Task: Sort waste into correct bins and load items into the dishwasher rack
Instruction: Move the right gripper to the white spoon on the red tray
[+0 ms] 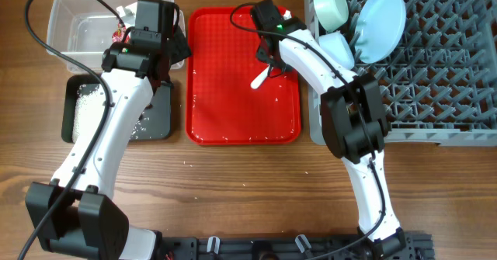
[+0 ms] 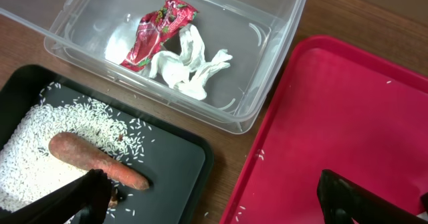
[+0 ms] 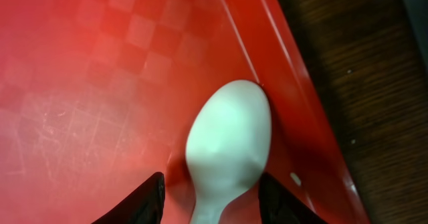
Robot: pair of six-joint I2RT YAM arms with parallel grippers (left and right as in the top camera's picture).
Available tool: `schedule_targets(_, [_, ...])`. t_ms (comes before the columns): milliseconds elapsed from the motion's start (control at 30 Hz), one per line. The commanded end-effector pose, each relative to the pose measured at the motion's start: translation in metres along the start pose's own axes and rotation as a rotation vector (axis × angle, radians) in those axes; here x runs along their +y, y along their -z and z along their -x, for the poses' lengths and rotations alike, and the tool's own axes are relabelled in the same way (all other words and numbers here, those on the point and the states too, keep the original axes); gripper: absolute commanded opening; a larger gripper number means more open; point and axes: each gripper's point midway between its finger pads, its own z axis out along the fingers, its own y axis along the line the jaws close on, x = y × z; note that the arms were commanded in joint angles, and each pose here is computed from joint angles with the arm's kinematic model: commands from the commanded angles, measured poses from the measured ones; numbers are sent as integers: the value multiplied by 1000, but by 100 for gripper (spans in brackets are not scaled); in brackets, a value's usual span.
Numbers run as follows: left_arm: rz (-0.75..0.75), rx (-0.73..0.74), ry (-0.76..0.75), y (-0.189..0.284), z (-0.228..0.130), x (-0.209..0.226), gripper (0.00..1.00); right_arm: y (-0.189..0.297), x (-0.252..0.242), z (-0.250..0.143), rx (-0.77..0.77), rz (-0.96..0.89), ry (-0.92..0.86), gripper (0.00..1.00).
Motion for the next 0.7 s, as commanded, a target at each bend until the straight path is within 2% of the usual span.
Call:
schedule_targets(0, [10,-19,-9,3,6,3,100,-15,-13,-3,3,-58,34,46])
schedule_targets(133, [10,-19,-9,3,6,3,100,-16,-16,4,-24,-74,46,44])
schedule_targets(233, [10,-19,-9,3,6,3,100,-17,-13,10,-44,-57,84,31])
schedule_targets(533, [10,-19,-9,3,6,3,100,-17,-7,10,-37,-29,241,19])
schedule_targets(667, [10,-19,-9,3,6,3,100,-17,-2,3,0,5,339,10])
